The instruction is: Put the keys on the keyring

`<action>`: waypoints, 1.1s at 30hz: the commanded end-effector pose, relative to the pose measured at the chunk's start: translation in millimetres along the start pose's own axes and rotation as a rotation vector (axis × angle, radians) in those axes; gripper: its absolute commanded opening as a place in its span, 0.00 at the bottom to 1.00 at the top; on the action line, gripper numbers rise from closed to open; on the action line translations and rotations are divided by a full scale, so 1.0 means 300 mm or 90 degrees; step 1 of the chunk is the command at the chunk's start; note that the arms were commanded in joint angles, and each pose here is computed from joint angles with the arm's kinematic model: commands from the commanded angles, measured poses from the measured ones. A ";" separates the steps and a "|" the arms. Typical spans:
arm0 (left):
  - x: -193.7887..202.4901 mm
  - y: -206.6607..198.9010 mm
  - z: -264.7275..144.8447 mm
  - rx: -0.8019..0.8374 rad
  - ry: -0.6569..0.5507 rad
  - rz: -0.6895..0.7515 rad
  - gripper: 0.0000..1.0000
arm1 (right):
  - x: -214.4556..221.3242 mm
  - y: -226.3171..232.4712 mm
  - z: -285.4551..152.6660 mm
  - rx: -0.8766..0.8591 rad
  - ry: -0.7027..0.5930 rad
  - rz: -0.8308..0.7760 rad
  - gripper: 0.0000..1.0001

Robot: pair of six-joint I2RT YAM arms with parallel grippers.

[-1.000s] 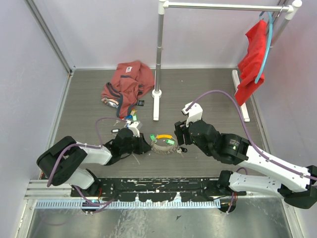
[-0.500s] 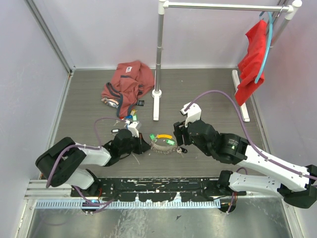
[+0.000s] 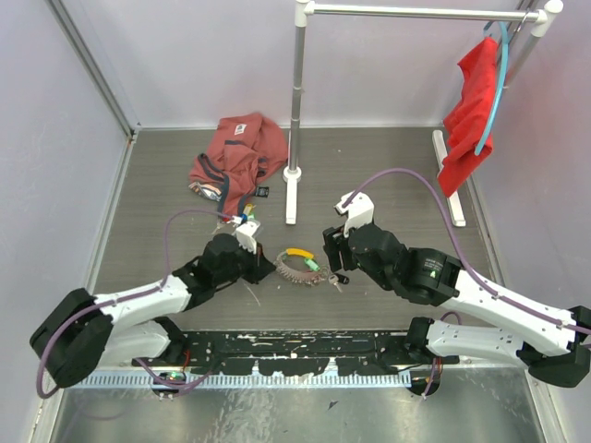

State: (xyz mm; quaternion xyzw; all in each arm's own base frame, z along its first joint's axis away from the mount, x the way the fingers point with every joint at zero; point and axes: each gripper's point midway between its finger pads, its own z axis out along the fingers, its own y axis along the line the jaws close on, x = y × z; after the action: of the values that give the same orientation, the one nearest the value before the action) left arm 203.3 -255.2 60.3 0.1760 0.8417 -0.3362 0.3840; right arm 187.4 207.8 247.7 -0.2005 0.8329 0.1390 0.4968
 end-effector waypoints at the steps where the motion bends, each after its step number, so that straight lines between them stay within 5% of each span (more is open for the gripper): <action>1: -0.110 -0.044 -0.063 -0.004 0.003 0.114 0.00 | -0.054 -0.014 -0.012 0.013 -0.043 0.016 0.65; 7: -0.214 -0.139 -0.148 0.017 0.030 0.228 0.00 | -0.088 -0.017 -0.044 -0.006 -0.072 0.016 0.65; 18: -0.334 -0.386 -0.292 0.117 0.057 0.492 0.00 | -0.155 0.096 -0.184 -0.214 -0.155 -0.039 0.58; 27: -0.387 -0.557 -0.484 0.296 0.073 0.612 0.00 | -0.142 0.230 -0.289 -0.404 -0.175 -0.118 0.54; 33: -0.408 -0.596 -0.533 0.337 0.072 0.639 0.00 | -0.180 0.283 -0.316 -0.461 -0.215 -0.127 0.64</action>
State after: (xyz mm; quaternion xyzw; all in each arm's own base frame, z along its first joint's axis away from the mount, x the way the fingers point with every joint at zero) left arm 115.7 -278.8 301.1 0.6276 0.5932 -0.2852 0.4158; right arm 107.4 237.4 315.2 -0.3963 0.6715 0.3606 0.5119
